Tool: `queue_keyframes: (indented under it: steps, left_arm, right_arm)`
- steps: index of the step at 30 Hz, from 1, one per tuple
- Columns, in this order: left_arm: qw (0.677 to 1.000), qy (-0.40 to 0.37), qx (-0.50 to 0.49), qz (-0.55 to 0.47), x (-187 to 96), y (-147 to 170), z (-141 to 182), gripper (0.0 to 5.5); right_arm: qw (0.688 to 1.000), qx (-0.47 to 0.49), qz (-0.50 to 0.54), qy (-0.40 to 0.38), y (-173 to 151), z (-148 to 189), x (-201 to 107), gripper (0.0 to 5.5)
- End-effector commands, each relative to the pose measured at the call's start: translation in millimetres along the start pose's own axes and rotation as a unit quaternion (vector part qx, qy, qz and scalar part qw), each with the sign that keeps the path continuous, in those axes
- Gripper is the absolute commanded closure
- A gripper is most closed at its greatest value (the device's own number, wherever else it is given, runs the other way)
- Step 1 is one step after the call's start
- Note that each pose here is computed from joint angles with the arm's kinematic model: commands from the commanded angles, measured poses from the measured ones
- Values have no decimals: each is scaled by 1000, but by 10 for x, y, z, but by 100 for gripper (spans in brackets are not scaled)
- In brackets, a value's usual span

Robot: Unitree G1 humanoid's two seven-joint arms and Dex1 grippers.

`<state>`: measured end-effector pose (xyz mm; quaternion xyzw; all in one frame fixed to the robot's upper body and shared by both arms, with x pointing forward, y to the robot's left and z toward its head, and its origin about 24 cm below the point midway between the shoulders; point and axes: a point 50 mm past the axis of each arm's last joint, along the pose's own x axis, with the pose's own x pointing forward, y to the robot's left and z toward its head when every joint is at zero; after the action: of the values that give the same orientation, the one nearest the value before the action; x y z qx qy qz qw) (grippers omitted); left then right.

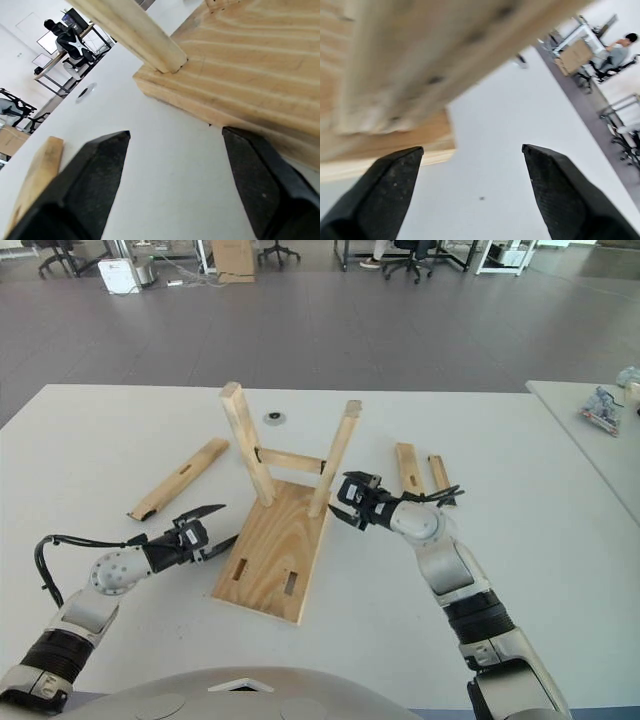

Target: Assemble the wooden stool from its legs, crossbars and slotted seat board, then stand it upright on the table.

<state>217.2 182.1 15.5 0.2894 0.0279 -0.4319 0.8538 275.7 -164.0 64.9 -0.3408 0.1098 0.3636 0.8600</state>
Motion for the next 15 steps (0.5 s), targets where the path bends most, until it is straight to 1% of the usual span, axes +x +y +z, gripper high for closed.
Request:
queue_keyframes:
  steps: [1, 2, 4, 5, 6, 8, 10, 13, 15]
  left_arm:
    - [999, -2, -43, 11, -25, -110, 11, 206]
    - [998, 5, -51, 26, -64, -85, -20, 206]
    - [998, 25, -52, 41, -164, -47, -98, 206]
    - [997, 34, -47, 42, -207, -43, -132, 206]
    - [996, 40, -54, 50, -242, -48, -162, 206]
    - [994, 43, -75, 71, -268, -49, -188, 206]
    - [992, 44, -86, 80, -276, -80, -200, 206]
    - [993, 40, -80, 74, -245, -110, -182, 206]
    - [995, 41, -65, 64, -221, -118, -167, 206]
  right_arm:
    - [1000, 13, -15, -13, -51, 97, 102, 179]
    - [1000, 14, -19, -11, -55, 101, 119, 179]
    - [999, 14, -47, 10, -177, 27, 81, 179]
    - [997, 17, -68, 27, -275, -40, 34, 179]
    - [993, 28, -93, 65, -400, -176, -43, 179]
    - [976, 94, -163, 111, -670, -463, -227, 179]
    - [953, 165, -228, 115, -858, -625, -341, 179]
    - [918, 243, -292, 114, -971, -794, -428, 179]
    - [904, 282, -296, 126, -952, -924, -420, 179]
